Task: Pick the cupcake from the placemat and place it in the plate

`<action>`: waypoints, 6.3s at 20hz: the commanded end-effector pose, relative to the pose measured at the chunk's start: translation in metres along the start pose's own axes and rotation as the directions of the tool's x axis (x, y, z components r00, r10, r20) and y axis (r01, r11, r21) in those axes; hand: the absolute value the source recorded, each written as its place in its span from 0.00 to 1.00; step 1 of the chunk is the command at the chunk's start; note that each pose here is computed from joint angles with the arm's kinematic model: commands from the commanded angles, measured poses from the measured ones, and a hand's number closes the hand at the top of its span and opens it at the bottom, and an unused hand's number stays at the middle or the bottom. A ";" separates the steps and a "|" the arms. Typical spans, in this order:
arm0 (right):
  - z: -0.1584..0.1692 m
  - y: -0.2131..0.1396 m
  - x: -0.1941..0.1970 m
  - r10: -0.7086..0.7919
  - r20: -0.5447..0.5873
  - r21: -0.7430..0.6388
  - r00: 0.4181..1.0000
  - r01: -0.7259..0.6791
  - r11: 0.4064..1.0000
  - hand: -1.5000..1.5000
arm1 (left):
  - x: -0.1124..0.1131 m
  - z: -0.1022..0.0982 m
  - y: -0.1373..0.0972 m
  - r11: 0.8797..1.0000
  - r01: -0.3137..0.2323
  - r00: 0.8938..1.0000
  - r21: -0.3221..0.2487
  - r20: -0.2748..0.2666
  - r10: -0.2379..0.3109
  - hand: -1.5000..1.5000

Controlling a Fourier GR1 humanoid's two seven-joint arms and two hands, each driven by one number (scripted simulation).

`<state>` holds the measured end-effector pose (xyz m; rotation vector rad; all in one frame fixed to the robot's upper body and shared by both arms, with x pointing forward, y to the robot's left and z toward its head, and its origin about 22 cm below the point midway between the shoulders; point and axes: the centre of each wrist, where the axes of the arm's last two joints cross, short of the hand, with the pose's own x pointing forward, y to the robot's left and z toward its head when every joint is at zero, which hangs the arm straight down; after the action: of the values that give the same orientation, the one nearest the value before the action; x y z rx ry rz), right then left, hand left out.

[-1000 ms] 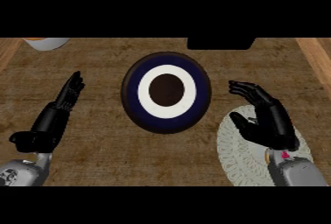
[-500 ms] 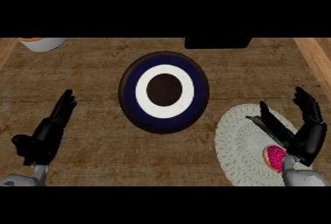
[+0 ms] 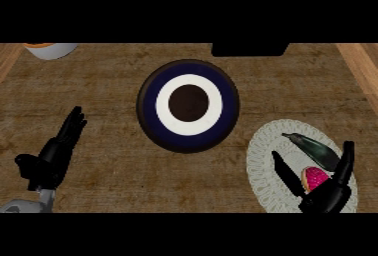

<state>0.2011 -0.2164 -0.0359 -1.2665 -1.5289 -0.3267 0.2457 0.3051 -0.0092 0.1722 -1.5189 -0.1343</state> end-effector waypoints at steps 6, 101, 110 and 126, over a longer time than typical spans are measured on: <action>0.025 -0.052 -0.026 0.314 -0.207 0.131 0.927 -0.292 0.948 0.00 | -0.004 0.006 0.003 1.000 0.000 1.000 -0.006 -0.006 0.000 0.50; 0.108 -0.085 0.163 0.257 0.233 0.197 0.938 -0.304 0.932 1.00 | -0.005 -0.014 -0.015 1.000 0.015 0.999 -0.027 0.029 -0.014 0.50; 0.072 -0.025 0.178 0.231 0.226 0.238 0.946 -0.284 0.929 1.00 | 0.003 -0.024 -0.021 0.998 0.012 0.999 -0.054 0.038 -0.010 0.50; -0.012 0.094 0.215 0.137 -0.079 0.227 0.987 -0.116 0.967 0.00 | 0.008 -0.025 -0.025 0.994 0.008 0.999 -0.111 0.044 -0.003 0.50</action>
<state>0.2896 -0.0793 0.0983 -1.2720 -1.4882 0.1059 0.2692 0.2833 -0.0121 0.0953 -1.5452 -0.2067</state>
